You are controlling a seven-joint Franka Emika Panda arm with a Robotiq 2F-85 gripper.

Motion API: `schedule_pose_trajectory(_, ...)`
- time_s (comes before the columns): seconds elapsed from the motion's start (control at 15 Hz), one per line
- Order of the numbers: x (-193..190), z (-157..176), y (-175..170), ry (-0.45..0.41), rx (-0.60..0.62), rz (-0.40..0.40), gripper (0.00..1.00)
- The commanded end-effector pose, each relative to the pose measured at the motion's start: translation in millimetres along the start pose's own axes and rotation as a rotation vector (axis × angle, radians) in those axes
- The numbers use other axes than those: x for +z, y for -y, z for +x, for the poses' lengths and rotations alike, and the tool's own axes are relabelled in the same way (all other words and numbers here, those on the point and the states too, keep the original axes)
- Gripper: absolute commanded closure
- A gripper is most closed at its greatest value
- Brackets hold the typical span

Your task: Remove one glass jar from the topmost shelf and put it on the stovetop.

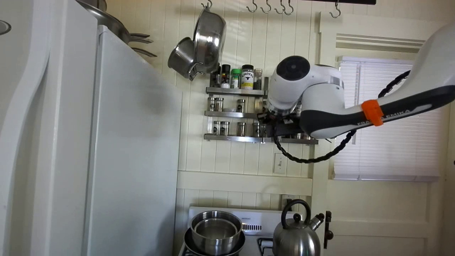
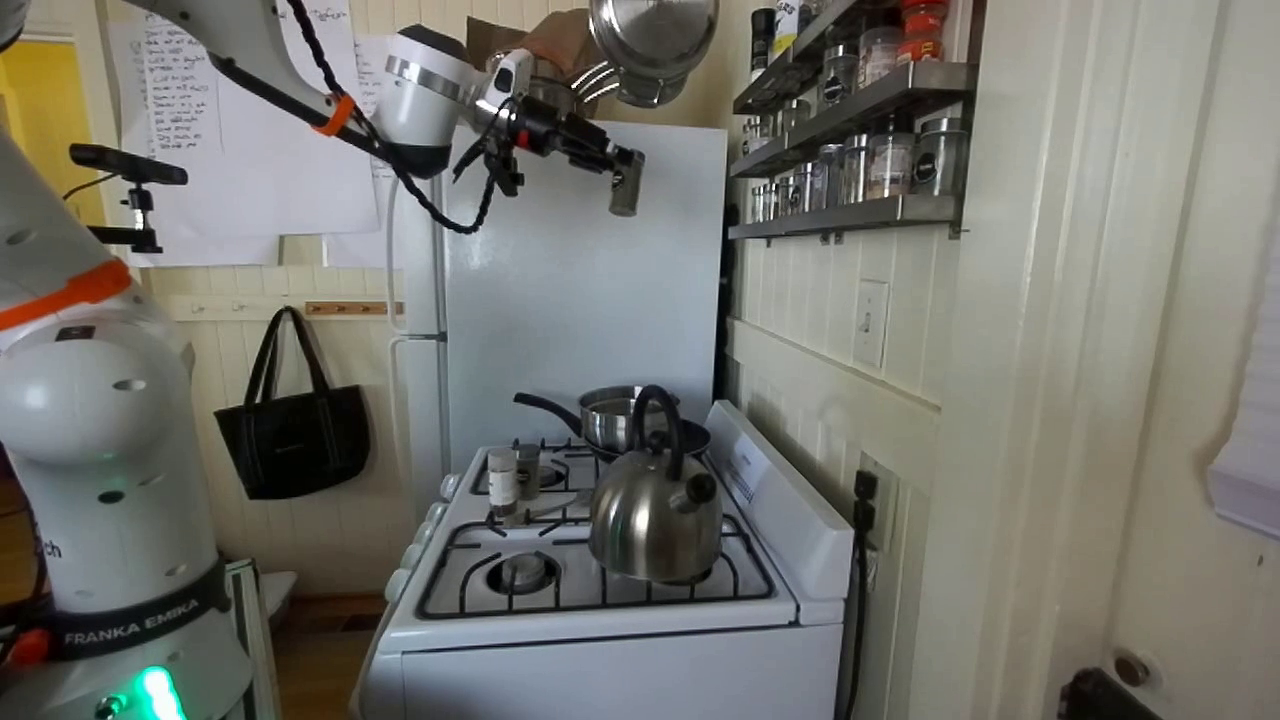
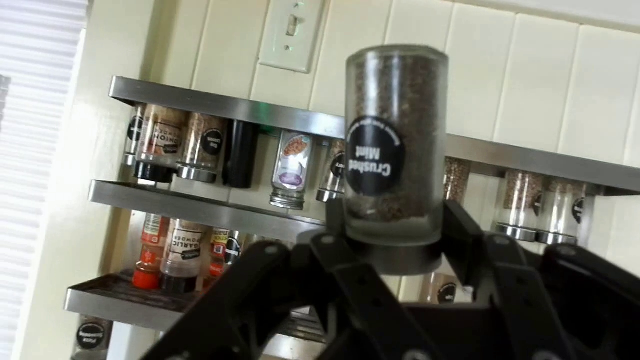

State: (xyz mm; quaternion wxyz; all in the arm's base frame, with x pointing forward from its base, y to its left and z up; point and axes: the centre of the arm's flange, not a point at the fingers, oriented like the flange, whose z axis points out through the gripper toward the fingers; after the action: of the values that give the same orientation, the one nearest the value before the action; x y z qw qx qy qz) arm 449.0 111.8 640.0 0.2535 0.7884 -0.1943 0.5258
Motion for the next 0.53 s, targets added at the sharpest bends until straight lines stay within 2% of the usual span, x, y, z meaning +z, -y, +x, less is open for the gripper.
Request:
schedule_pose_trajectory(0.0, 6.0, -40.0, -11.4, -0.072, 0.028, -0.046, 0.75)
schedule_pose_trajectory(0.07, 6.9, -18.7, -2.8, -0.030, 0.008, -0.025, 0.75)
schedule_pose_trajectory(0.13, 9.7, -24.1, -3.2, -0.028, 0.008, -0.029, 0.50)
schedule_pose_trajectory(0.47, 8.8, -20.7, -3.0, -0.026, 0.011, -0.019, 0.50)
